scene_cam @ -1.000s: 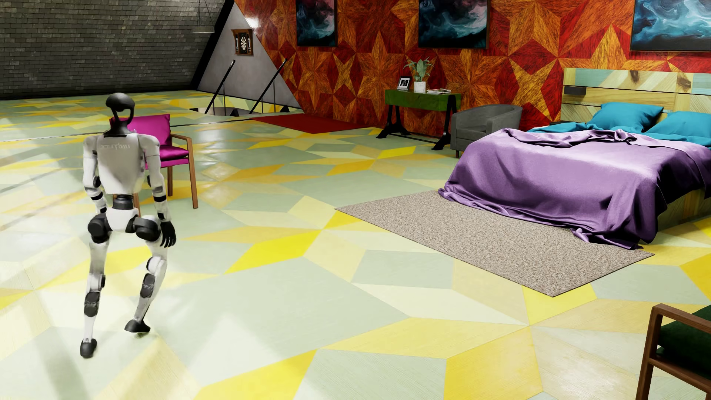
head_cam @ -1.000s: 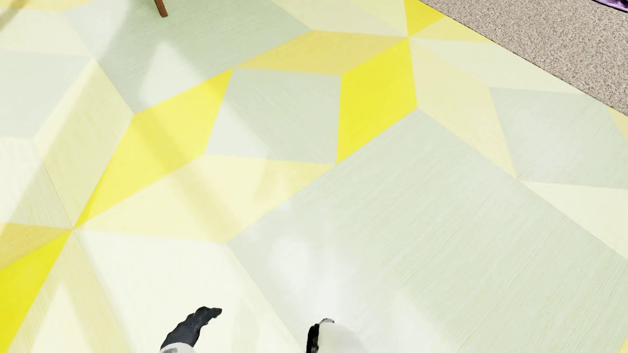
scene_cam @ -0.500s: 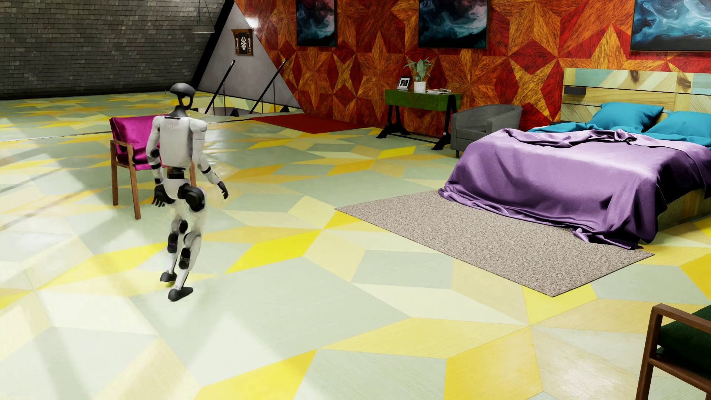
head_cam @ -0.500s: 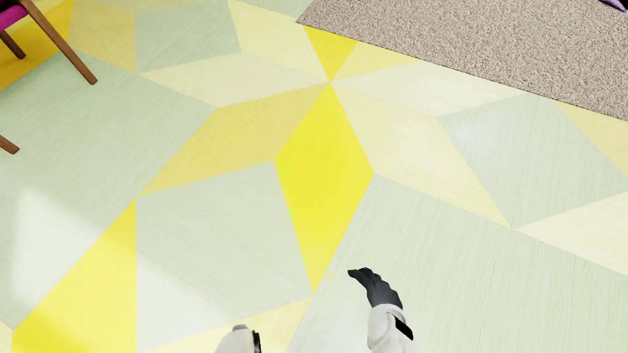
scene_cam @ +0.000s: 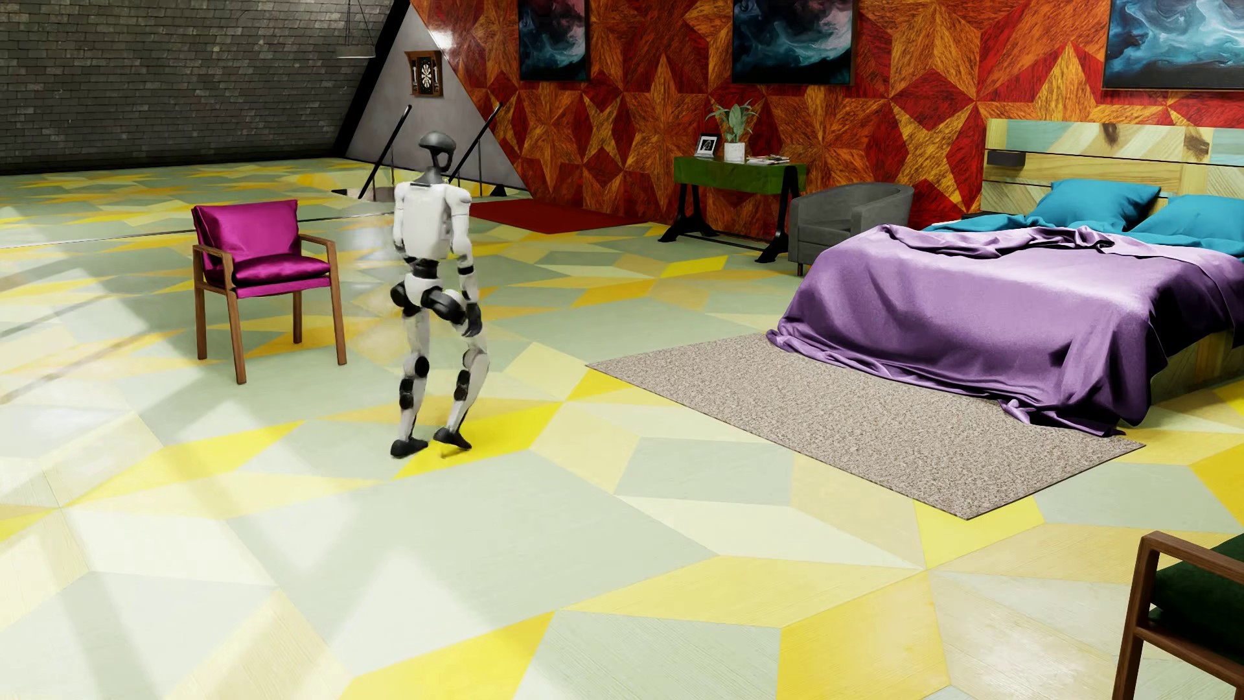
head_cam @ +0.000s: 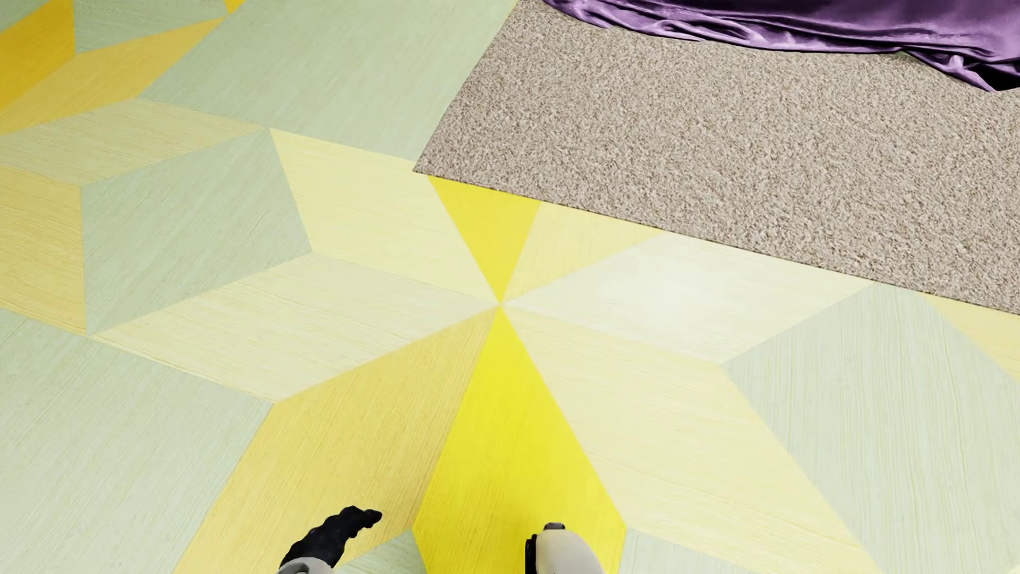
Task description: Go to the armchair
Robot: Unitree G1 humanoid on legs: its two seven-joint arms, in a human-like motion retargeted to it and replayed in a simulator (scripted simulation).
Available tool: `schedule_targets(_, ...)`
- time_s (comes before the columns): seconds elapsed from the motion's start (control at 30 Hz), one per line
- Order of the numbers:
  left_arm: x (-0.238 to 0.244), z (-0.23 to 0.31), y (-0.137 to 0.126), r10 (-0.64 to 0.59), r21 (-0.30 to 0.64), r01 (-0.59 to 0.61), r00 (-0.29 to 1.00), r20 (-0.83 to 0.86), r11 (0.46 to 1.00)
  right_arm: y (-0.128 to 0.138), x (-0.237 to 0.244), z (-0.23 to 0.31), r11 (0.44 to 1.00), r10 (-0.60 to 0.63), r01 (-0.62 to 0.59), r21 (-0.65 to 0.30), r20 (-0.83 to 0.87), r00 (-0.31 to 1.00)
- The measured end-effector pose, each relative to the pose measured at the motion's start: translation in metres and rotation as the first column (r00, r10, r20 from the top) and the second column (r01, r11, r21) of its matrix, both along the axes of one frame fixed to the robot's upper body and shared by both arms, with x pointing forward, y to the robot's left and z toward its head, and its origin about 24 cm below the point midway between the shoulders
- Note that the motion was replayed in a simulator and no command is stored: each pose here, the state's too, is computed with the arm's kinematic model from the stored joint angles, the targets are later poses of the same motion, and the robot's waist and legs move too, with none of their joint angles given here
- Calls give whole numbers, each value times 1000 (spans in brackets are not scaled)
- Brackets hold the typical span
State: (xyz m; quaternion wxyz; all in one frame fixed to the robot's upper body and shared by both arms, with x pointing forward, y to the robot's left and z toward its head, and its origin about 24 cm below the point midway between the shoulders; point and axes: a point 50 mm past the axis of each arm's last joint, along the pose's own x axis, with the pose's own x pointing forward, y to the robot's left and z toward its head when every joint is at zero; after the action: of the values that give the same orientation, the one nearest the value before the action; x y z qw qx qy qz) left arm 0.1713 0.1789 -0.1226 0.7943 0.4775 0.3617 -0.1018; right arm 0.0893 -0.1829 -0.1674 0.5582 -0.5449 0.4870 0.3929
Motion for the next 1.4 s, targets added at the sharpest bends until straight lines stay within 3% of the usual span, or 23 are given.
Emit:
schedule_targets(0.07, 62, 46, -11, -86, -49, 103, 957, 276, 994, -21, -46, -4, 990, -138, 138, -6, -84, 987)
schedule_targets(0.13, 101, 95, -19, -148, -25, 185, 852, 502, 982, -39, -77, 0, 921, -382, 384, -69, 32, 923)
schedule_targets(0.23, 102, 109, -7, -42, -44, 84, 806, 591, 995, -43, -116, 0, 876, -454, 437, -203, -39, 890)
schedule_targets(0.27, 90, 98, 1, -7, -49, 41, 838, 546, 998, -36, -114, -3, 886, -448, 424, -188, -108, 888)
schedule_targets(0.33, 58, 63, 10, -25, -9, 30, 933, 358, 1000, -16, -67, -7, 931, -364, 360, -49, -103, 926)
schedule_targets(0.4, 18, 20, 12, -159, 75, 156, 986, 39, 985, 3, 17, 8, 948, -317, 300, 109, 226, 921)
schedule_targets(0.47, -40, -19, 13, -363, 85, 425, 848, -387, 901, 27, 91, 44, 915, -398, 266, 305, 555, 731)
schedule_targets(0.53, -96, -37, 13, -451, -97, 534, 589, -670, 840, 60, 152, 94, 869, -443, 81, 488, 695, 567)
schedule_targets(0.6, -126, -40, 8, -418, -175, 419, 604, -679, 891, 90, 193, 151, 842, -379, -195, 503, 809, 450)
schedule_targets(0.67, -148, -40, 12, -168, -97, 137, 783, -598, 986, 104, 205, 184, 825, -327, -348, 446, 878, 350)
schedule_targets(0.73, -172, -42, 8, 104, -76, -188, 785, -611, 979, 88, 194, 176, 832, -337, -315, 457, 867, 368)
schedule_targets(0.77, -174, -45, 4, 105, -93, -217, 752, -651, 972, 74, 182, 159, 845, -356, -235, 480, 834, 421)
schedule_targets(0.8, -164, -48, 1, 30, -105, -137, 735, -677, 985, 61, 168, 135, 864, -380, -113, 490, 784, 491)
schedule_targets(0.83, -144, -47, 2, -61, -91, 0, 745, -664, 996, 50, 150, 106, 887, -395, 34, 460, 719, 572)
schedule_targets(0.9, -84, -37, 6, -138, 27, 172, 864, -484, 985, 32, 94, 47, 947, -309, 207, 245, 523, 794)
schedule_targets(0.93, -55, -26, 8, -112, 73, 144, 937, -331, 987, 25, 59, 25, 980, -193, 157, 127, 366, 910)
schedule_targets(1.0, -1, 2, 9, -33, 16, 34, 999, -27, 999, 4, -11, 0, 1000, 5, -5, 9, 24, 1000)
schedule_targets(1.07, 54, 47, 5, -89, -45, 102, 969, 229, 994, -19, -58, -3, 989, -146, 142, -49, -90, 985)
schedule_targets(1.13, 86, 90, 3, -138, -6, 156, 890, 434, 988, -38, -95, -1, 919, -378, 368, -138, -48, 925)
schedule_targets(1.2, 81, 100, 16, -56, -6, 69, 861, 505, 998, -45, -119, 0, 875, -456, 432, -217, -75, 887)
schedule_targets(1.23, 69, 92, 25, -8, -16, 17, 883, 470, 1000, -40, -117, -2, 882, -455, 430, -194, -110, 884)
schedule_targets(1.3, 39, 58, 31, -21, 30, 14, 968, 249, 999, -15, -79, -8, 916, -401, 402, -8, -109, 910)
schedule_targets(1.4, -24, -4, 27, -154, 124, 188, 958, -241, 974, 25, 33, 14, 921, -364, 291, 260, 300, 882)
